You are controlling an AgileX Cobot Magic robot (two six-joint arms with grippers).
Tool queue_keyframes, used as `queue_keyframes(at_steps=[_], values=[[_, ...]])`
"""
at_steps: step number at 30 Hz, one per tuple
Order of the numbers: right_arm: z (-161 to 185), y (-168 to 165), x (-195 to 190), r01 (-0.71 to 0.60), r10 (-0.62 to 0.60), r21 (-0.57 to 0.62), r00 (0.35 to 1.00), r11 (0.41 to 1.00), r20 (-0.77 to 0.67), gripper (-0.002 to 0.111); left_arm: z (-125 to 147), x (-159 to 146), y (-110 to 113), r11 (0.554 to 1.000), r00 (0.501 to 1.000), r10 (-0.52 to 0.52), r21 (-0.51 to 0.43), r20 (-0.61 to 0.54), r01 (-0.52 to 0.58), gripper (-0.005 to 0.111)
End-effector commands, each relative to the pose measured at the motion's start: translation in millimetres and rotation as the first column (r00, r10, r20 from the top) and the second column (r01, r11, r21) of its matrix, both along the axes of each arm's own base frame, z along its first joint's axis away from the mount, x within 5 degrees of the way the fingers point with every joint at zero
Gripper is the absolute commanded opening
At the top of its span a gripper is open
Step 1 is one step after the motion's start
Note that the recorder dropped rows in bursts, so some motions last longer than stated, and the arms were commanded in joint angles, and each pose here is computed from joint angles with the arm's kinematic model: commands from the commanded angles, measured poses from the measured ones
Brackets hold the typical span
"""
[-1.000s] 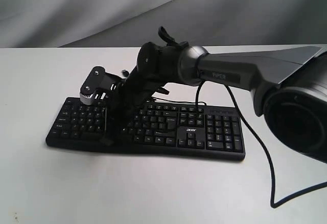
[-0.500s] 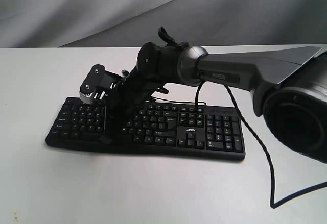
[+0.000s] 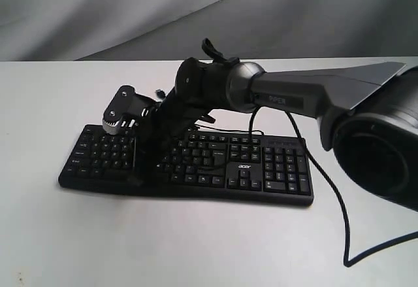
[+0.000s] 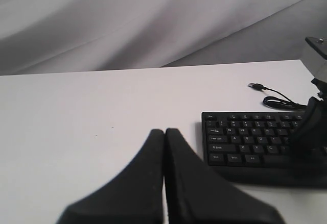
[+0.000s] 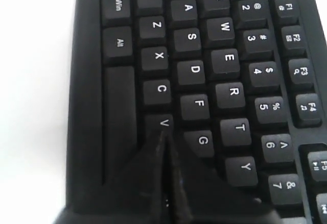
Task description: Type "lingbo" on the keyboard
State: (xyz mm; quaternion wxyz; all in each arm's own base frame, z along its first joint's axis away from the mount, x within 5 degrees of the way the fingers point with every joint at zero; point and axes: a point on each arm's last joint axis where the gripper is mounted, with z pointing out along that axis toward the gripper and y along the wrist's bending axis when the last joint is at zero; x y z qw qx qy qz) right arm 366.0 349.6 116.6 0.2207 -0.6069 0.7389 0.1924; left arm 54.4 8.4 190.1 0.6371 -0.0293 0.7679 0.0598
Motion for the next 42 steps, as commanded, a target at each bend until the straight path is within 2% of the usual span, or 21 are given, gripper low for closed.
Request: queue_keyframes(at_steps=[1, 4, 9, 16, 42], values=[[31, -10, 3, -0.005, 0.008, -0.042, 0.997, 0.999, 0.072, 0.0, -1, 0, 0, 1.0, 1.0, 0.0, -0.005, 0.006, 0.0, 0.001], [31, -37, 14, 0.054, -0.051, -0.089, 0.998, 0.995, 0.04, 0.0, -1, 0, 0, 1.0, 1.0, 0.0, -0.005, 0.006, 0.0, 0.001], [24, -66, 19, 0.151, -0.148, -0.073, 0.988, 0.986, 0.044, 0.0, -1, 0, 0, 1.0, 1.0, 0.0, -0.005, 0.006, 0.0, 0.001], [22, -62, 19, 0.135, -0.135, -0.003, 0.99, 0.991, 0.038, 0.0, -1, 0, 0, 1.0, 1.0, 0.0, -0.005, 0.006, 0.0, 0.001], [6, -63, 22, 0.154, -0.154, -0.015, 0.988, 0.988, 0.023, 0.0, -1, 0, 0, 1.0, 1.0, 0.0, -0.005, 0.006, 0.0, 0.001]])
